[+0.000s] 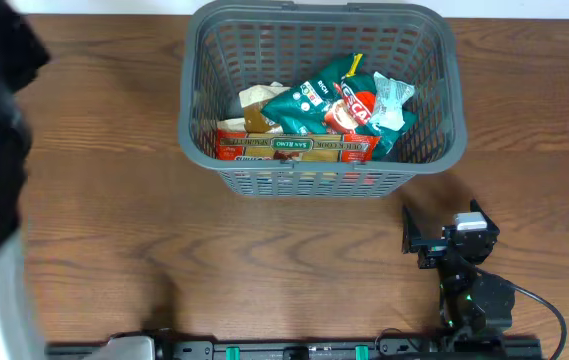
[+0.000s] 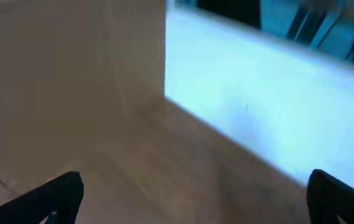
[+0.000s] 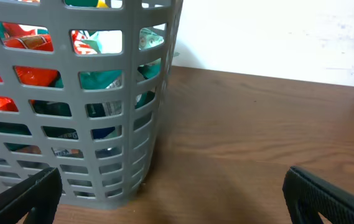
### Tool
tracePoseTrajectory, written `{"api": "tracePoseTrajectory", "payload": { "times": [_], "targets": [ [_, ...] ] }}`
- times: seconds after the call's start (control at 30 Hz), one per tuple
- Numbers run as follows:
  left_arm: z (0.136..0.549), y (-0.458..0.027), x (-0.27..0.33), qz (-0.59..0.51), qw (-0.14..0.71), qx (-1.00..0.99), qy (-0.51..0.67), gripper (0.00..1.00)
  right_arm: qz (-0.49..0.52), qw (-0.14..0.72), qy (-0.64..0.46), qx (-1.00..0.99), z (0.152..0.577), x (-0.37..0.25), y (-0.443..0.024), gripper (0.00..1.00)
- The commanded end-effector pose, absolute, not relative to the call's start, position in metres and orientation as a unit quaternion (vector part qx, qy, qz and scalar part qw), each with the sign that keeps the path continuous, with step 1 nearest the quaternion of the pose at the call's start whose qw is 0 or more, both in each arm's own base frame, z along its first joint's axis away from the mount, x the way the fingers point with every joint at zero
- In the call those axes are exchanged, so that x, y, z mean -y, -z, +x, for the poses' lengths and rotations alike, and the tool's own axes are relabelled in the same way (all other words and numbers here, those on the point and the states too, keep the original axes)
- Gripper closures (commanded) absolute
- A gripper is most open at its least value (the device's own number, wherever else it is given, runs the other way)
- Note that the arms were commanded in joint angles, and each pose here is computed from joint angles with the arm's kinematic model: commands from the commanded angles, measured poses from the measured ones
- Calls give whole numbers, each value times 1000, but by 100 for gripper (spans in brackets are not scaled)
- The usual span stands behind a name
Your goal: Pack container
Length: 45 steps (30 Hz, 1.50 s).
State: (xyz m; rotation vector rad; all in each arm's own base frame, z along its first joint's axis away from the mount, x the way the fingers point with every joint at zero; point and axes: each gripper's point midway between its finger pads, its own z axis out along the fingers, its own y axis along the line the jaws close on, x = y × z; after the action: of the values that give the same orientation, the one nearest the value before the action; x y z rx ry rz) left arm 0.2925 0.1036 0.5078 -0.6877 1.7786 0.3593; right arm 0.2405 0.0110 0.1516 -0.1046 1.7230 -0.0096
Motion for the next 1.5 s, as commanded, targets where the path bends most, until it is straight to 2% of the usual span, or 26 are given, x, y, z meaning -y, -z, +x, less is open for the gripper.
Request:
{"api": "tracePoseTrajectory", "payload": {
  "times": [0.0,0.27,0.5,0.73,1.17,1.47],
  "targets": [
    [245,-537,-104,-321,611,-713,-126,1,-51,653,10,-755,240,-10,-152,1],
    [175,-546,-100,-356,653,-664,-81,1,-51,653,10,-755,240,-10,-152,1],
    [144,-499,-99,-402,646,-648,-41,1,-51,653,10,-755,240,-10,-152,1],
    [147,-427,-99,-444,627,-640,-12,1,-51,653,10,-755,240,-10,-152,1],
    [181,-287,-100,-513,605,-608,41,1,-51,653,10,-755,240,-10,-152,1],
    [204,-219,-88,-525,594,-599,110,1,-51,653,10,-755,240,-10,-152,1]
  ]
}}
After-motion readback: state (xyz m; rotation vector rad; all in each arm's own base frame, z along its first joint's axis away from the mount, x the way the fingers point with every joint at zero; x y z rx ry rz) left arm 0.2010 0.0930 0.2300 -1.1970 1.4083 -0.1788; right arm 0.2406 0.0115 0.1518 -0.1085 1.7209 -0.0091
